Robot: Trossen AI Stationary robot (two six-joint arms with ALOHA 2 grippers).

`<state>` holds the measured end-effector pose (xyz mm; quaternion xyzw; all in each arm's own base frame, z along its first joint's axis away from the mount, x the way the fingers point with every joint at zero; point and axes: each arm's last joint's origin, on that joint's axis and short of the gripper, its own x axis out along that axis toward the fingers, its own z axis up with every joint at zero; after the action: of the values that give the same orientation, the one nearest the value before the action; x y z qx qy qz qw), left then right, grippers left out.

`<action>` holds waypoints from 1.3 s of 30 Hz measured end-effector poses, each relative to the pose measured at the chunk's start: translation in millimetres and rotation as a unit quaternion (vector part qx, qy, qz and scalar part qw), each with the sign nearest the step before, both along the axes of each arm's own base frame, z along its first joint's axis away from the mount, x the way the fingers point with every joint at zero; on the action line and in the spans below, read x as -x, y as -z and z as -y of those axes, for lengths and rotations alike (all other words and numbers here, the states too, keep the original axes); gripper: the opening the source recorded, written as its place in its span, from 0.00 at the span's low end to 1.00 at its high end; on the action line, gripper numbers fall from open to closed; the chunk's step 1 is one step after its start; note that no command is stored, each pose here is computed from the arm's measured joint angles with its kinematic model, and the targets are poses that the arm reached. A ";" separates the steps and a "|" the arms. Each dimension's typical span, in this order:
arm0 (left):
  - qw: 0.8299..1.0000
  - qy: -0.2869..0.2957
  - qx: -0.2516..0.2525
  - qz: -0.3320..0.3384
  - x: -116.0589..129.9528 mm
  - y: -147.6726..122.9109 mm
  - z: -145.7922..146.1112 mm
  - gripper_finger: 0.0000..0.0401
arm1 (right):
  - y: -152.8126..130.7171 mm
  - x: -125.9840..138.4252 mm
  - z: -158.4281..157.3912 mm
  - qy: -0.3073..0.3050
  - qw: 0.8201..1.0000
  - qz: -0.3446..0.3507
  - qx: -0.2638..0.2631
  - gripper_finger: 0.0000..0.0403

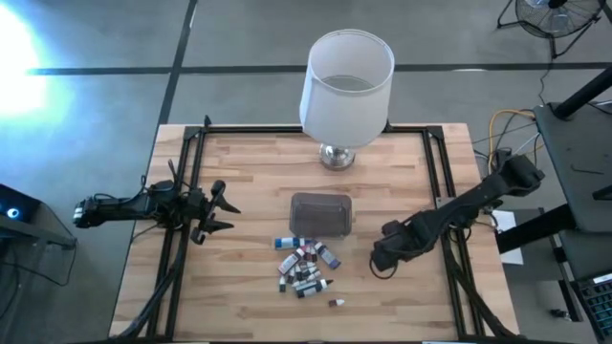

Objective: Pick & Place food coloring
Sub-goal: Put the small blue food coloring into the black bin

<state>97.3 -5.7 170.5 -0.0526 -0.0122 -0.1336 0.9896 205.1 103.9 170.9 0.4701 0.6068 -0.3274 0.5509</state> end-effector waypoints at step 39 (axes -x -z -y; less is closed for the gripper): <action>1.000 0.000 0.000 -0.003 -0.5 0.5 0.0 0.45 | 33.1 -7.3 -10.8 0.010 0.997 -0.067 0.026 0.56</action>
<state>97.8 -5.7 170.0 -0.0532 -0.0090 -0.1334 0.9896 212.4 114.8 137.8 0.4385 0.6293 -0.3789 0.5177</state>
